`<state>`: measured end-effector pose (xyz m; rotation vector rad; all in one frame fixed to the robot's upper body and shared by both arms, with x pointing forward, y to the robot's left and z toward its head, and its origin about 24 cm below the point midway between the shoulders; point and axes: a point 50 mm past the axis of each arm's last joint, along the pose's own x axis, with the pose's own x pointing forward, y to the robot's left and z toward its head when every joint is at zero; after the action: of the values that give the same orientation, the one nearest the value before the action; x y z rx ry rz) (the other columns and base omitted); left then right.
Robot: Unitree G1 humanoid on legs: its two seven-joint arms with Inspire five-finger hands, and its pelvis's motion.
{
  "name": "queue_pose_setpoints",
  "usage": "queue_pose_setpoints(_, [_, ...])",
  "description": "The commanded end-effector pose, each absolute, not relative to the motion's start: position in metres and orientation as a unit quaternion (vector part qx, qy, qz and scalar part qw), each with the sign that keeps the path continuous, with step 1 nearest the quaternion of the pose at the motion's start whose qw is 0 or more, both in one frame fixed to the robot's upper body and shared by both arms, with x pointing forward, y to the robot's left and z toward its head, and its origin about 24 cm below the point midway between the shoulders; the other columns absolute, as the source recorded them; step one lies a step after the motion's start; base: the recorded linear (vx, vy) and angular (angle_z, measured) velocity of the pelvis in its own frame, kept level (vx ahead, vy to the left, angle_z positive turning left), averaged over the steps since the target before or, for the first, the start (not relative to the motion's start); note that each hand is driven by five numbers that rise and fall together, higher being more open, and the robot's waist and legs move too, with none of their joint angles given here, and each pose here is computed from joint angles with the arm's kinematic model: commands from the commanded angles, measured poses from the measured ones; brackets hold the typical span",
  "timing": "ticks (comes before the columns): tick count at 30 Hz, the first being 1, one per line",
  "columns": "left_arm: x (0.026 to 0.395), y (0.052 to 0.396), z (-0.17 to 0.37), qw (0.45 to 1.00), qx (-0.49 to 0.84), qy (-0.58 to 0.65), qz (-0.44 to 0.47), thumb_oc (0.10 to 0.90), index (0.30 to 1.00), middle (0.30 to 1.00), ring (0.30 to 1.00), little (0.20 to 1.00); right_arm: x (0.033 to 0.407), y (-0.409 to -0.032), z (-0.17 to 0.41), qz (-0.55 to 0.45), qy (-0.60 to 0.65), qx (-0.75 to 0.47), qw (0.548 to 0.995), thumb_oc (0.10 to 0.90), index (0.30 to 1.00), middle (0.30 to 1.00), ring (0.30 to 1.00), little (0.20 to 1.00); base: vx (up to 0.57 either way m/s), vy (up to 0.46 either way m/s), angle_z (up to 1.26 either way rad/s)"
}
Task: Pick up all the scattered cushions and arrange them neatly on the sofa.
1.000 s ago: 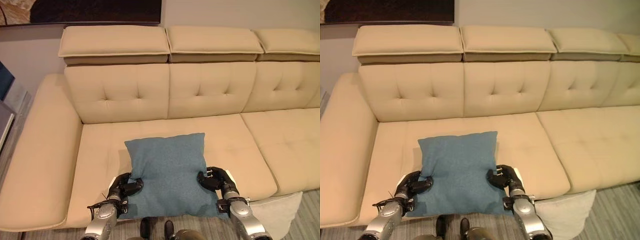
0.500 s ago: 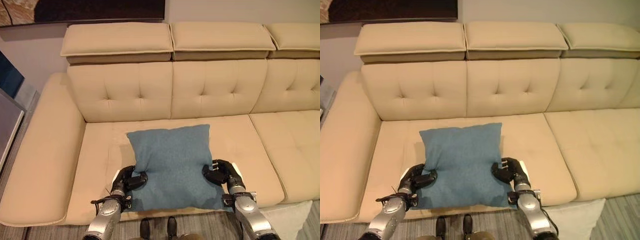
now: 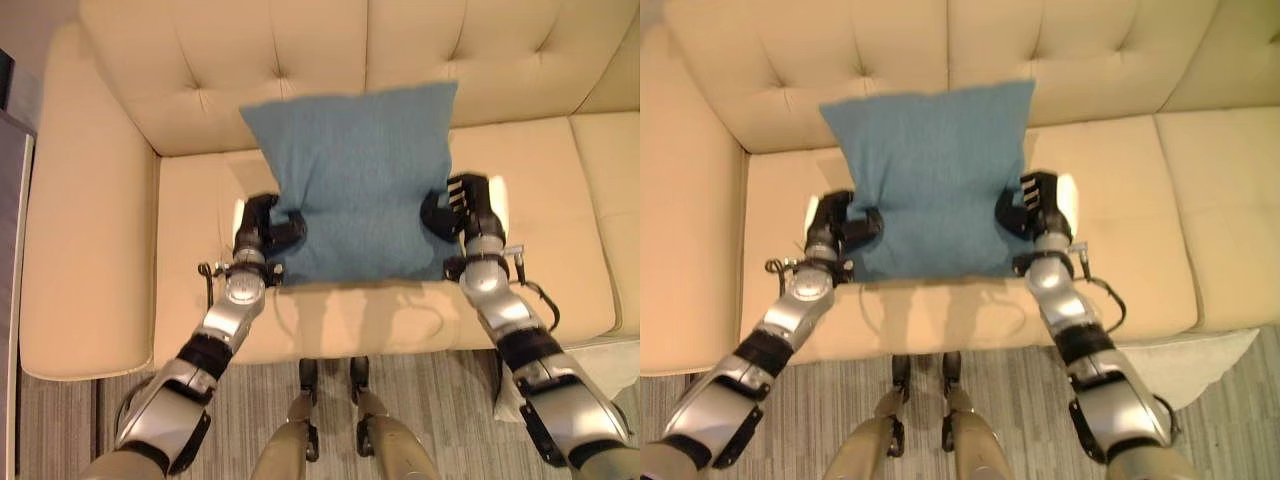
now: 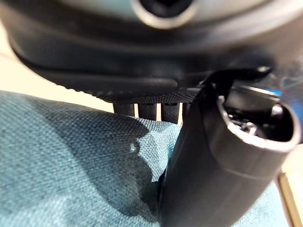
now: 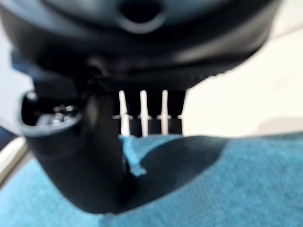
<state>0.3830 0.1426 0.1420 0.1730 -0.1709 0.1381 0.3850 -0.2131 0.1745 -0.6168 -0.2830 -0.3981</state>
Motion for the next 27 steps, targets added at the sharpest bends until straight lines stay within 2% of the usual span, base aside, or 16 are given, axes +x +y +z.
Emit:
queue_pose_setpoints(1, [0.380,0.106,0.235,0.947,0.090,-0.307,0.025,0.400,0.300,0.300,0.300,0.300,0.382,-0.174,0.255,-0.200,-0.327,-0.280,0.880,0.400,0.300,0.300,0.300,0.300,0.00,0.000,0.00])
queue_pose_setpoints(3, [0.384,0.098,0.273,0.926,0.108,-0.356,0.060,0.400,0.300,0.300,0.300,0.300,0.383,-0.168,0.296,-0.249,-0.383,-0.305,0.836,0.400,0.300,0.300,0.300,0.300,-0.02,-0.046,0.05])
queue_pose_setpoints(5, [0.384,0.092,0.291,0.916,0.110,-0.377,0.076,0.400,0.300,0.300,0.300,0.300,0.382,-0.164,0.315,-0.279,-0.407,-0.324,0.807,0.400,0.300,0.300,0.300,0.300,-0.02,-0.043,0.06])
queue_pose_setpoints(6, [0.384,0.092,0.291,0.916,0.110,-0.378,0.077,0.400,0.300,0.300,0.300,0.300,0.382,-0.164,0.315,-0.279,-0.407,-0.324,0.807,0.400,0.300,0.300,0.300,0.300,-0.01,-0.036,0.06])
queue_pose_setpoints(7, [0.385,0.090,0.298,0.912,0.119,-0.383,0.083,0.590,0.585,0.585,0.585,0.585,0.383,-0.165,0.322,-0.289,-0.409,-0.329,0.800,0.573,0.559,0.559,0.559,0.559,-0.02,-0.044,0.07])
queue_pose_setpoints(8, [0.389,0.089,0.312,0.909,0.129,-0.386,0.091,0.800,0.900,0.900,0.900,0.900,0.387,-0.164,0.332,-0.293,-0.400,-0.339,0.800,0.800,0.900,0.900,0.900,0.900,-0.03,-0.063,0.05])
queue_pose_setpoints(13, [0.393,0.088,0.322,0.919,0.107,-0.370,0.088,0.800,0.900,0.900,0.900,0.900,0.394,-0.165,0.340,-0.290,-0.366,-0.331,0.820,0.800,0.900,0.900,0.900,0.900,-0.02,-0.022,0.02])
queue_pose_setpoints(16, [0.393,0.095,0.304,0.930,0.088,-0.349,0.073,0.800,0.900,0.900,0.900,0.900,0.395,-0.168,0.328,-0.281,-0.352,-0.327,0.831,0.800,0.900,0.900,0.900,0.900,0.00,-0.010,-0.03])
queue_pose_setpoints(20, [0.401,0.139,0.256,0.952,0.094,-0.273,0.102,0.800,0.900,0.900,0.900,0.900,0.394,-0.205,0.299,-0.288,-0.299,-0.322,0.851,0.800,0.900,0.900,0.900,0.900,-0.02,-0.009,0.54])
queue_pose_setpoints(25, [0.400,0.165,0.234,0.961,0.080,-0.236,0.123,0.800,0.900,0.900,0.900,0.900,0.389,-0.233,0.280,-0.303,-0.265,-0.320,0.857,0.800,0.900,0.900,0.900,0.900,0.00,0.003,0.01])
queue_pose_setpoints(27, [0.397,0.187,0.217,0.964,0.076,-0.210,0.144,0.800,0.900,0.900,0.900,0.900,0.383,-0.254,0.266,-0.314,-0.241,-0.315,0.863,0.800,0.900,0.900,0.900,0.900,0.00,0.025,0.05])
